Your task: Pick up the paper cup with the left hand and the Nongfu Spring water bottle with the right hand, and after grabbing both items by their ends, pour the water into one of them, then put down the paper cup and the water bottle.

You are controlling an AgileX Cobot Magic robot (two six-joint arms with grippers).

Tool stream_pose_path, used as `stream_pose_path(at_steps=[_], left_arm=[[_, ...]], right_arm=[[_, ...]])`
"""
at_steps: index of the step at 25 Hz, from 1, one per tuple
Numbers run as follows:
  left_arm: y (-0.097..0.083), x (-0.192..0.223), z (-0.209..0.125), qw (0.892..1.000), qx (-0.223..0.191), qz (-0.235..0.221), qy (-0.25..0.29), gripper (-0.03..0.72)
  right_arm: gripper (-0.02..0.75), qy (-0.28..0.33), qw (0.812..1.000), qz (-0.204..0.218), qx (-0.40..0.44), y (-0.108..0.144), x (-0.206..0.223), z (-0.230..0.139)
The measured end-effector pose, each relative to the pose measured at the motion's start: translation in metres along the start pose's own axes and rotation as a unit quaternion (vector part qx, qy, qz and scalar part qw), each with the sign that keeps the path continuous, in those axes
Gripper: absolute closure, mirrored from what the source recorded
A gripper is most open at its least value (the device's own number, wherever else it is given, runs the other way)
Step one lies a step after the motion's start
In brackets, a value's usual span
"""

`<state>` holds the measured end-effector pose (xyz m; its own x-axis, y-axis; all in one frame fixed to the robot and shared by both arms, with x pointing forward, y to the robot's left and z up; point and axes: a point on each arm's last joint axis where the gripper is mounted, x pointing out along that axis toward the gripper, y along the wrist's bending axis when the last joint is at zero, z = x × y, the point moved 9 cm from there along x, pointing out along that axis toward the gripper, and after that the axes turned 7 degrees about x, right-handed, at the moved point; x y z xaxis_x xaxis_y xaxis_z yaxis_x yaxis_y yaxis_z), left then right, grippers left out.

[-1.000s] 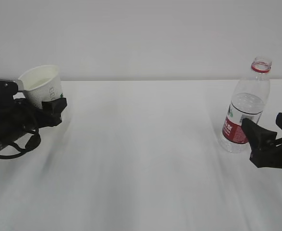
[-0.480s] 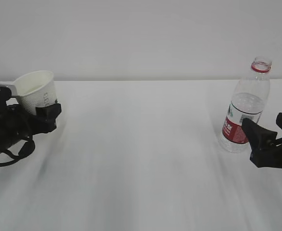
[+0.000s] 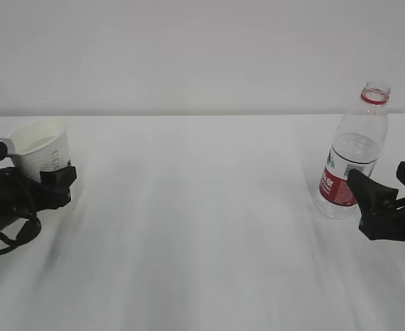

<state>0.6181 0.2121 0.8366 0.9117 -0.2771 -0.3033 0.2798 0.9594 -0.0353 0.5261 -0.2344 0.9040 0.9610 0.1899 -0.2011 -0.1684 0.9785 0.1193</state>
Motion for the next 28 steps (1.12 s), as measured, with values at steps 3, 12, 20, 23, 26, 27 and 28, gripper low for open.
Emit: stream_pose_path(at_steps=[3, 12, 20, 23, 26, 27, 28], left_arm=[[0.004, -0.002, -0.001, 1.000, -0.004, 0.013, 0.002, 0.244], [0.007, -0.002, -0.001, 1.000, -0.005, 0.020, 0.002, 0.245], [0.009, 0.008, 0.001, 1.000, -0.006, 0.021, -0.006, 0.248], [0.010, 0.012, -0.003, 1.000, -0.007, 0.024, -0.002, 0.249], [0.014, 0.015, -0.011, 0.999, -0.013, 0.034, 0.006, 0.250], [0.015, 0.015, -0.013, 0.999, -0.014, 0.036, 0.009, 0.251], [0.016, 0.015, -0.014, 0.999, -0.015, 0.039, 0.010, 0.251]], right_arm=[[0.148, 0.000, 1.000, 0.000, 0.000, 0.000, 0.000, 0.000], [0.148, 0.000, 1.000, 0.000, 0.000, 0.000, 0.000, 0.000], [0.148, 0.000, 1.000, 0.000, 0.000, 0.000, 0.000, 0.000], [0.148, 0.000, 1.000, 0.000, 0.000, 0.000, 0.000, 0.000], [0.148, 0.000, 1.000, 0.000, 0.000, 0.000, 0.000, 0.000], [0.148, 0.000, 1.000, 0.000, 0.000, 0.000, 0.000, 0.000], [0.148, 0.000, 1.000, 0.000, 0.000, 0.000, 0.000, 0.000]])
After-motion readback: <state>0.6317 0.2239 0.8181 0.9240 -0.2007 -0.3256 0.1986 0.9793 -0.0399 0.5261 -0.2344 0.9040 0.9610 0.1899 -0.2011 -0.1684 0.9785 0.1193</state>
